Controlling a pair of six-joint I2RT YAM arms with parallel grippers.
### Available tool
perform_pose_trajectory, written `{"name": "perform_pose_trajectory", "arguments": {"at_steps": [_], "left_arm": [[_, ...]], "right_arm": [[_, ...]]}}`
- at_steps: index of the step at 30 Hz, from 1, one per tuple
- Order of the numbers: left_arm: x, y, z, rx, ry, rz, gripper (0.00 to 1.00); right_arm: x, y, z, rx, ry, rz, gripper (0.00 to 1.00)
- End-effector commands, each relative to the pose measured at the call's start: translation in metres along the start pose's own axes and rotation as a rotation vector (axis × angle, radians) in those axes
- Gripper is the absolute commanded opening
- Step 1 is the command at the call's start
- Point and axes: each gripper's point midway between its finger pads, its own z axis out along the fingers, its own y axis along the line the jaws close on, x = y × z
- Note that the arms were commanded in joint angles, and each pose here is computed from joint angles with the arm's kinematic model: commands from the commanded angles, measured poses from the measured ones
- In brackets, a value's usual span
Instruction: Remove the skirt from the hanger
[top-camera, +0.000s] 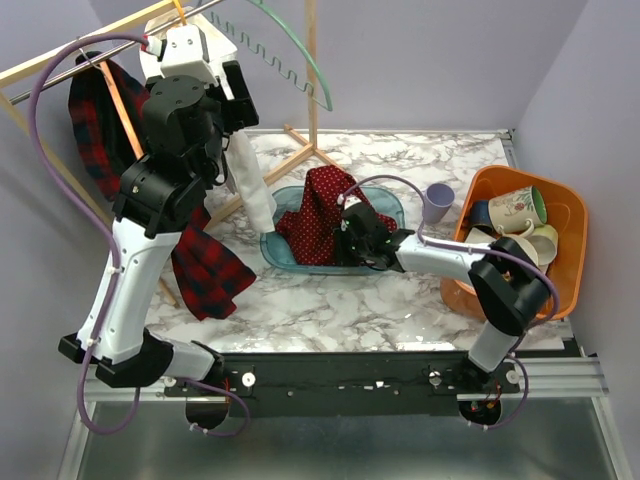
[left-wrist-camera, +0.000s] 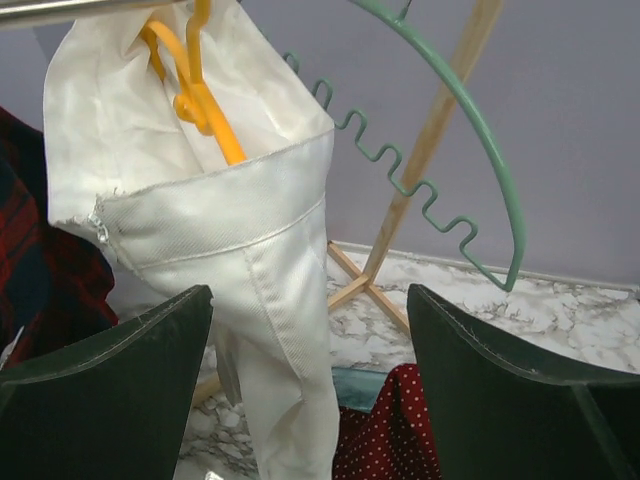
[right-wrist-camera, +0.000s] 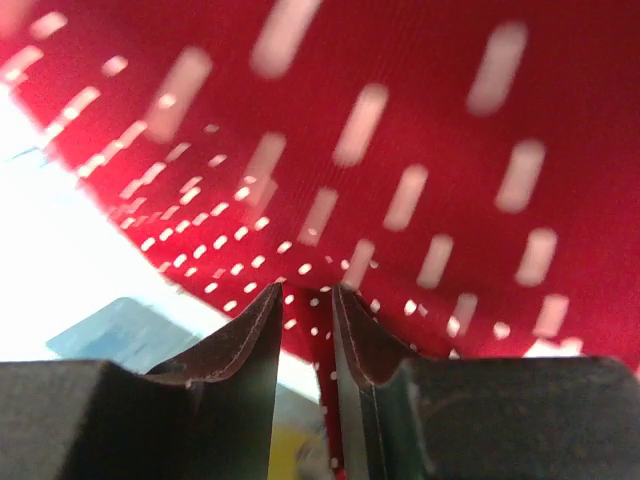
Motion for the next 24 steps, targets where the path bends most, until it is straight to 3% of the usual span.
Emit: {"name": "perform_pose_trajectory", "arguments": {"at_steps": [1,6,9,12,18,24], "left_arm": [[-0.035,-0.008,0.002,0.034,-0.102,-0.004,0.9],[-0.055,-0.005,0.015,-0.006,-0.188,0.027,0.87],[-0.062,-0.003,0.025,-0.025,-0.194,0.023,0.85],[-0.058,-0.007,0.037,-0.014,-0.176,0.034,0.84],[-0.053,-0.005,0.057,0.002,-0.16,0.001,0.82],[-0.044,-0.011,0.064,0.042,-0.125,0.002,0.81]], "right_arm": [[-0.04,0.032,-0.045,-0.143,-0.106,-0.017,0.36],[-0.088,0.063,-0.112,-0.275,-0.232,0.003,0.44],[-0.108,0.063,-0.123,-0.254,-0.289,0.017,0.46],[-0.133,0.052,-0.12,-0.167,-0.354,0.028,0.36],[-0.178,0.03,-0.097,-0.03,-0.48,0.097,0.36],[-0.139,0.005,-0.034,0.045,-0.387,0.117,0.35]]}}
